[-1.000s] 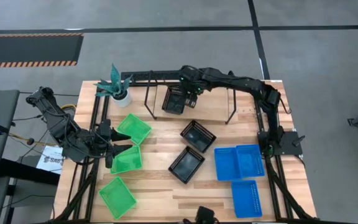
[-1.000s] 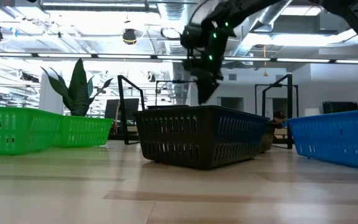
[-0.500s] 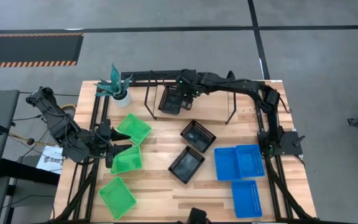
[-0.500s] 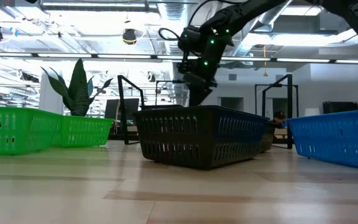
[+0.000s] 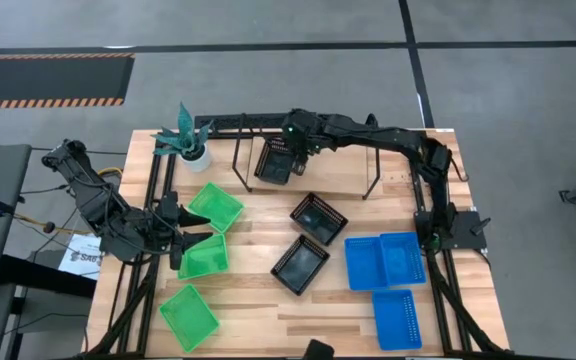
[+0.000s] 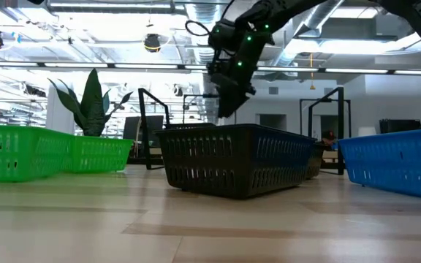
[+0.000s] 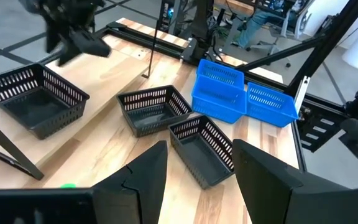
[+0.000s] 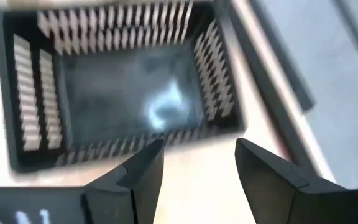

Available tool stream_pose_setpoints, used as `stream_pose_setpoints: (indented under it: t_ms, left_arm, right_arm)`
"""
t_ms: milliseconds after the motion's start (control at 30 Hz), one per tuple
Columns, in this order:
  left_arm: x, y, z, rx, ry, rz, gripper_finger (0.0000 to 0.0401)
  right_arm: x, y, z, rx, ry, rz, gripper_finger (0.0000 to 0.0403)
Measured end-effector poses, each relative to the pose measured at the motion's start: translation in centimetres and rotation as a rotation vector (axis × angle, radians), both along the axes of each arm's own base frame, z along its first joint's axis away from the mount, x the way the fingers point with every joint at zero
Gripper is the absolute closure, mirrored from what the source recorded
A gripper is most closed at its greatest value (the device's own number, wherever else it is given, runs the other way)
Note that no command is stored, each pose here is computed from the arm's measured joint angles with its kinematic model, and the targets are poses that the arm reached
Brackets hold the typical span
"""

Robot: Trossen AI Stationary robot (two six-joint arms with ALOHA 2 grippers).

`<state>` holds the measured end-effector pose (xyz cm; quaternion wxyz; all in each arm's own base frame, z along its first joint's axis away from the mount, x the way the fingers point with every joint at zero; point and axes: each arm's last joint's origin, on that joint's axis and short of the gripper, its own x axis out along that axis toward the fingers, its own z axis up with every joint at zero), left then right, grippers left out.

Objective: Stack baskets on shelf by color
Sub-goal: Put the left black basket on the shelf, then stack the right black basket on top of the other black basket on the shelf

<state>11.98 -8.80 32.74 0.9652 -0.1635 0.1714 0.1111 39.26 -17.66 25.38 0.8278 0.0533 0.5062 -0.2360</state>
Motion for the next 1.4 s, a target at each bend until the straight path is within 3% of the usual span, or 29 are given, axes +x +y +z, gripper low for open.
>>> stream_pose_setpoints:
  t_ms: [300,467,633,833,1167,1400]
  left_arm:
    - [0.0,0.1,0.0,0.023,-0.002,0.008,0.0232]
    - [0.0,0.0,0.0,0.015,-0.002,0.005,0.0232]
    - [0.0,0.0,0.0,0.015,-0.002,0.006,0.0232]
    - [0.0,0.0,0.0,0.017,-0.004,0.010,0.0232]
    - [0.0,0.0,0.0,0.014,-0.005,0.012,0.0232]
    - [0.0,0.0,0.0,0.005,-0.007,0.015,0.0232]
  right_arm:
    - [1.2,-1.7,-5.8,0.052,0.110,-0.025,0.0182]
    - [1.5,-2.7,-7.0,0.035,0.103,-0.048,0.0182]
    - [1.7,-3.0,-6.3,-0.027,0.112,-0.069,0.0182]
    - [2.7,-3.3,-4.9,-0.082,0.027,-0.050,0.0182]
    - [3.3,-3.6,-4.5,-0.120,-0.048,-0.047,0.0182]
    - [2.5,-2.8,-2.7,-0.288,0.081,-0.089,0.0182]
